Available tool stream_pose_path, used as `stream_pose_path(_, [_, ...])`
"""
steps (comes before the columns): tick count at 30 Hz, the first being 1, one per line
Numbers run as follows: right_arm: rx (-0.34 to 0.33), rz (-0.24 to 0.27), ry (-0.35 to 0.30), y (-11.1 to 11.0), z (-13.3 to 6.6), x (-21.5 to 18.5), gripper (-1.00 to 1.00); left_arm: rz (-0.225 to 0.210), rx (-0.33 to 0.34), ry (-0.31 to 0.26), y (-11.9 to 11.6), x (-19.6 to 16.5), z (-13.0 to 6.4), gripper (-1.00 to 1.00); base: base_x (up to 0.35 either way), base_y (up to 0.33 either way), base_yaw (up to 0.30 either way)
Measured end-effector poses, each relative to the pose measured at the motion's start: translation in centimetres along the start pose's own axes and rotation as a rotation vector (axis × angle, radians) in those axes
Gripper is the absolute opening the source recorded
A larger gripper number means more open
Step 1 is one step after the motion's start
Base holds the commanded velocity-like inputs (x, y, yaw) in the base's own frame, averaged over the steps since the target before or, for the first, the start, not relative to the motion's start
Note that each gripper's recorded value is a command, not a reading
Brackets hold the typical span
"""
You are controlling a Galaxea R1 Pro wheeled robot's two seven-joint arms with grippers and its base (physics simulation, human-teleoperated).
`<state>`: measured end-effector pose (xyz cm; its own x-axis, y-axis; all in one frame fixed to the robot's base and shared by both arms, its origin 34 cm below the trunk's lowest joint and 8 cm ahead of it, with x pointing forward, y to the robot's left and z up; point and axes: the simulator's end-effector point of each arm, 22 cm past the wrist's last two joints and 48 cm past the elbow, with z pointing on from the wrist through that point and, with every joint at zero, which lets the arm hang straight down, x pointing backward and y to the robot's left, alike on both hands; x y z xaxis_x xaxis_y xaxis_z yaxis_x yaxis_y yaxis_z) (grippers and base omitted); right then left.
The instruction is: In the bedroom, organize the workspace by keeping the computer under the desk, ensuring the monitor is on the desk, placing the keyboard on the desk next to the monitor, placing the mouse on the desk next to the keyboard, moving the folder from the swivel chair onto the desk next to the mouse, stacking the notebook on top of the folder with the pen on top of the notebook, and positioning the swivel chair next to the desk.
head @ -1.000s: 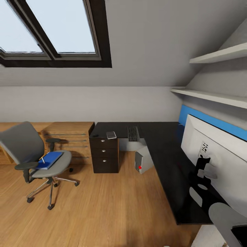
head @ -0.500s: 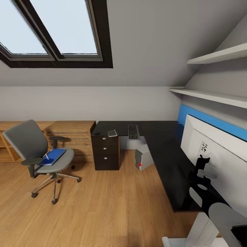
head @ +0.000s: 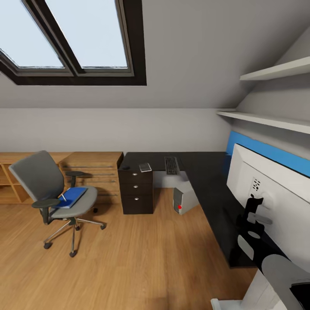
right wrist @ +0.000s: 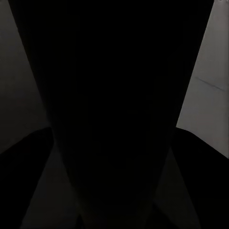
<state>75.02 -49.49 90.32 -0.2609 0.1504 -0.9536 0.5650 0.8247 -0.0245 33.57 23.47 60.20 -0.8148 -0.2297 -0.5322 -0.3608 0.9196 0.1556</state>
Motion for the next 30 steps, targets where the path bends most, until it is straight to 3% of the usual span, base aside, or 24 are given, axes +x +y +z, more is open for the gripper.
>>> stream_pose_path(11, [0.002,0.004,-0.001,-0.04,-0.02,-0.01,-1.00,0.000,0.001,0.000,-0.05,0.01,-0.03,1.00,0.141,0.010,0.000])
stream_pose_path(24, [0.000,-0.001,-0.002,0.04,-0.01,0.02,-1.00,0.000,0.001,0.000,-0.03,0.01,0.00,1.00,0.015,0.000,0.000])
stream_pose_path(25, [0.000,-0.001,-0.002,0.03,-0.01,0.02,1.00,0.000,0.001,0.000,-0.03,0.01,0.00,1.00,0.000,0.000,0.000])
stream_pose_path(30, [0.000,-0.003,-0.002,0.01,-0.01,0.03,1.00,0.000,0.001,0.000,-0.07,0.01,-0.02,1.00,0.000,0.000,0.000])
